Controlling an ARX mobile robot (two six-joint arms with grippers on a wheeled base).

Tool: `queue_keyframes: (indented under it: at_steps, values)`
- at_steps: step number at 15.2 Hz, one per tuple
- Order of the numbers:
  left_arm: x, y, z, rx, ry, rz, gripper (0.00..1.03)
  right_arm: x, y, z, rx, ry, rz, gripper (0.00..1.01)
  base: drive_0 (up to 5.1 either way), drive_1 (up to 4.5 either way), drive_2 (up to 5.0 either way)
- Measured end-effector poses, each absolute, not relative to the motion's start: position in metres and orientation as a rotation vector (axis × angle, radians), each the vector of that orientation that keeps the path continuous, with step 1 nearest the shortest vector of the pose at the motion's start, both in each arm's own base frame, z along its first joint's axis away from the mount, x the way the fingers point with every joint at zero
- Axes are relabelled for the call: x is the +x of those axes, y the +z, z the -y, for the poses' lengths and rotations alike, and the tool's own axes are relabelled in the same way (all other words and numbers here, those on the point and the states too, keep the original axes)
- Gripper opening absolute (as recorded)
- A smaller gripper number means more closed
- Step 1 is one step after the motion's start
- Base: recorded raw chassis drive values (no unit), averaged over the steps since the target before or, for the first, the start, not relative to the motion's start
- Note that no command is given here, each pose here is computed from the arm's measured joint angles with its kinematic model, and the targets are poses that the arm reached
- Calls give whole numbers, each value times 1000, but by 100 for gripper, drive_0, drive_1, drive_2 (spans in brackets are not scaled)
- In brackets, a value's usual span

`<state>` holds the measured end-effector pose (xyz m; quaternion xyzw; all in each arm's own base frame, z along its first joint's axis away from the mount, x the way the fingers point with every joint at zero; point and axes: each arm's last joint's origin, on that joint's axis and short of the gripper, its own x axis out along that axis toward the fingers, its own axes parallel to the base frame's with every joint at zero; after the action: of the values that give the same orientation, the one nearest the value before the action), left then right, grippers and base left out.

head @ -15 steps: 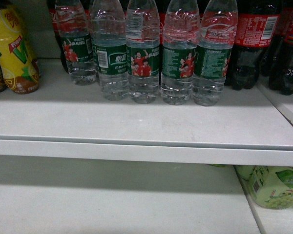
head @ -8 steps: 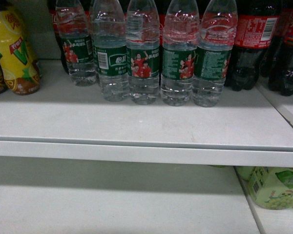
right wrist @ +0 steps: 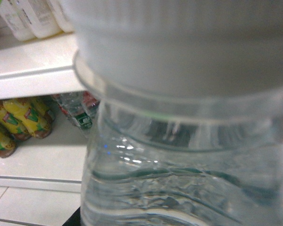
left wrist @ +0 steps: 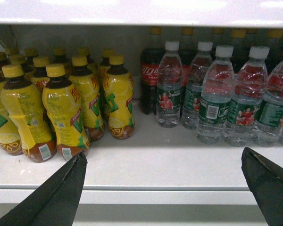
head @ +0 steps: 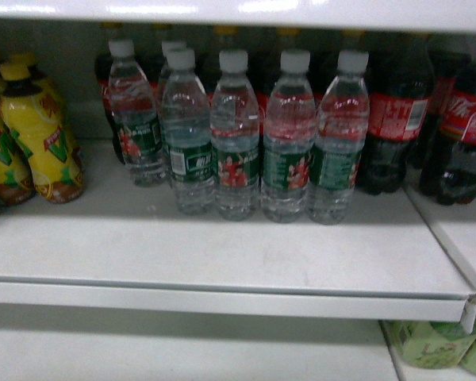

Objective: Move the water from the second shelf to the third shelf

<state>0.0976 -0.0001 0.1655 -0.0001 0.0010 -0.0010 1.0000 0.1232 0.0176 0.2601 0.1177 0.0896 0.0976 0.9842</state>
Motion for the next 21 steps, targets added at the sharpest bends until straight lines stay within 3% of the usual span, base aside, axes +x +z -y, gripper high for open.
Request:
queue_keyframes:
  at_steps: [12,21]
  values:
    - [98,166,0,0,0,-1,98,123,262,-18,237,197,-174,43,0,0,0]
    - [98,166,0,0,0,-2,98,123,262,-17,237,193,-176,43,-437,237,237]
